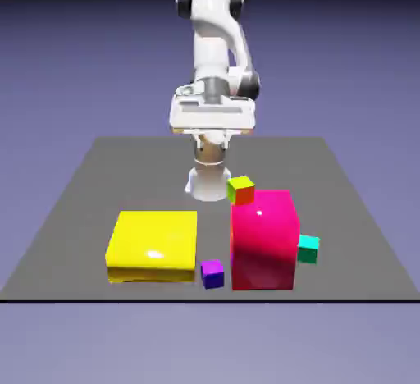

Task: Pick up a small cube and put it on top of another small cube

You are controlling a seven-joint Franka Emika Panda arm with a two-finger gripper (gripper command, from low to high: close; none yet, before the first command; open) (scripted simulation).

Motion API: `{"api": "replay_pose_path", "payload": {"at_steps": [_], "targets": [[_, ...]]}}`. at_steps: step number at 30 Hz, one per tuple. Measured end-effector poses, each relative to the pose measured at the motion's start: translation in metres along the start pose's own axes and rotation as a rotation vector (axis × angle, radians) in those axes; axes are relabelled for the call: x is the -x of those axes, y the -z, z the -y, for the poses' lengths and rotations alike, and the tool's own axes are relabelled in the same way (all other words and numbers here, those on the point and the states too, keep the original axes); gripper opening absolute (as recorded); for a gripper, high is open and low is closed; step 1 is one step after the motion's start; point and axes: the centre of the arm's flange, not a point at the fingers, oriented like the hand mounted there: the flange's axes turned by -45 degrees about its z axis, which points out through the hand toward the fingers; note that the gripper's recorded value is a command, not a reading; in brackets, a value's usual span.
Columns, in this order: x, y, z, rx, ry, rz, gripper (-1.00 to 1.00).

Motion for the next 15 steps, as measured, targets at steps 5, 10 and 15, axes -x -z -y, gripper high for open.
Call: {"api": "replay_pose_path", "payload": {"at_steps": [5,10,15], "targets": [[0.017,-0.041,0.102,-0.084,0.444,0.233,0.00],[0.057,-0.063,0.196,-0.108,0.912,0.418,0.00],[0.109,-0.073,0.271,-0.057,1.370,0.552,0.00]]}}
